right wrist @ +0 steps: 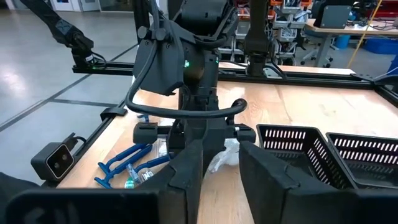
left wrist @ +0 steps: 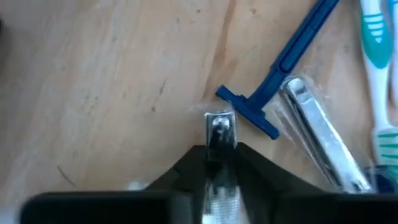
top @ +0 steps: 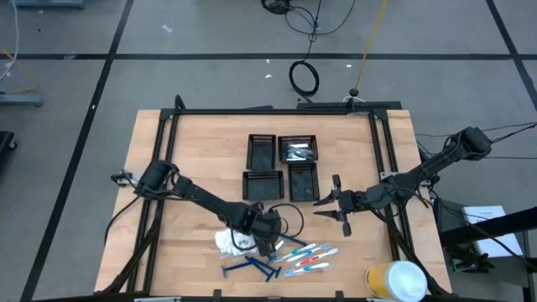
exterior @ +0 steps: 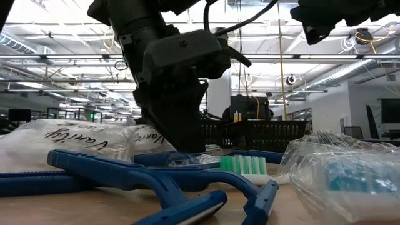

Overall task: Pick & Place Travel size toiletries
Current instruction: Put the silver nail cutter into the top right black bin

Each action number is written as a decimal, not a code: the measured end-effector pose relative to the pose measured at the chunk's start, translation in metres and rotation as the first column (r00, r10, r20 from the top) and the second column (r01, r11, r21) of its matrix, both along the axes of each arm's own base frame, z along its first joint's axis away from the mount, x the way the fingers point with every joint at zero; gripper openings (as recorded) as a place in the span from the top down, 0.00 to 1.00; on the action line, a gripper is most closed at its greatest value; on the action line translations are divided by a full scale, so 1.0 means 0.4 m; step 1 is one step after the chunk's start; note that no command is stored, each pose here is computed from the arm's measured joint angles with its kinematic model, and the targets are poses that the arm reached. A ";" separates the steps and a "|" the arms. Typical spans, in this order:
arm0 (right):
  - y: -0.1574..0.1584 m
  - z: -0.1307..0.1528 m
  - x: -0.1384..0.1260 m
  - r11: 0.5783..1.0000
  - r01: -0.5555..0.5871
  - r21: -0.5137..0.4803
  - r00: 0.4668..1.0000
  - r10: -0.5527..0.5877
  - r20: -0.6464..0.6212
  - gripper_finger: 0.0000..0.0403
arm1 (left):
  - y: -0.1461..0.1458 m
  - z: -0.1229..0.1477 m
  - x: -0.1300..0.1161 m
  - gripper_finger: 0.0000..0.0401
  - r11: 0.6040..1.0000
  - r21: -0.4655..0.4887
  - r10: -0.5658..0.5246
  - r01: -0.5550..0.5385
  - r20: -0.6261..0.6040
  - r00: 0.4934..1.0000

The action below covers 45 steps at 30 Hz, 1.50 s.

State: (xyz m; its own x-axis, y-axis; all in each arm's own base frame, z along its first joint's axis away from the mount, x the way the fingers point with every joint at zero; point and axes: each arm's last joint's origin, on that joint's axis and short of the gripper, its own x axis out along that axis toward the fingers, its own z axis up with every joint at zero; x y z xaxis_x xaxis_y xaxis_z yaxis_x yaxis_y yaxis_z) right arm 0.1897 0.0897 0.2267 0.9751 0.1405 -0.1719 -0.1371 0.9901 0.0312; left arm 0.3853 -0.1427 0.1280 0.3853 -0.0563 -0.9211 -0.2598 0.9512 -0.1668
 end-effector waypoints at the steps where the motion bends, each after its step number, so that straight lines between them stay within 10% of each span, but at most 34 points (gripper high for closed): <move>1: 0.000 0.000 0.000 1.000 0.000 0.000 1.000 0.000 0.000 0.77 | -0.001 0.001 0.000 0.87 1.000 -0.002 -0.003 0.003 0.001 1.000; 12: 0.000 0.000 0.000 1.000 0.001 0.000 1.000 -0.001 0.000 0.77 | -0.042 0.123 -0.025 0.93 0.993 -0.034 -0.105 0.111 0.160 0.982; 18: 0.000 0.000 0.000 1.000 0.001 0.000 1.000 -0.001 0.000 0.77 | -0.073 0.283 -0.083 0.93 0.960 0.229 -0.241 0.162 0.373 0.896; 23: 0.001 0.000 0.006 1.000 0.018 -0.003 1.000 -0.018 0.015 0.77 | -0.062 0.399 -0.101 0.93 0.882 0.469 -0.333 0.039 0.563 0.756; 33: 0.028 -0.015 0.068 0.999 0.029 -0.045 0.981 -0.020 0.192 0.77 | 0.051 0.419 -0.052 0.93 0.864 0.489 -0.501 0.119 0.811 0.303; 45: 0.039 -0.045 0.117 0.998 0.056 -0.037 0.950 -0.042 0.309 0.52 | 0.130 0.357 -0.011 0.93 0.907 0.402 -0.421 0.128 0.845 0.331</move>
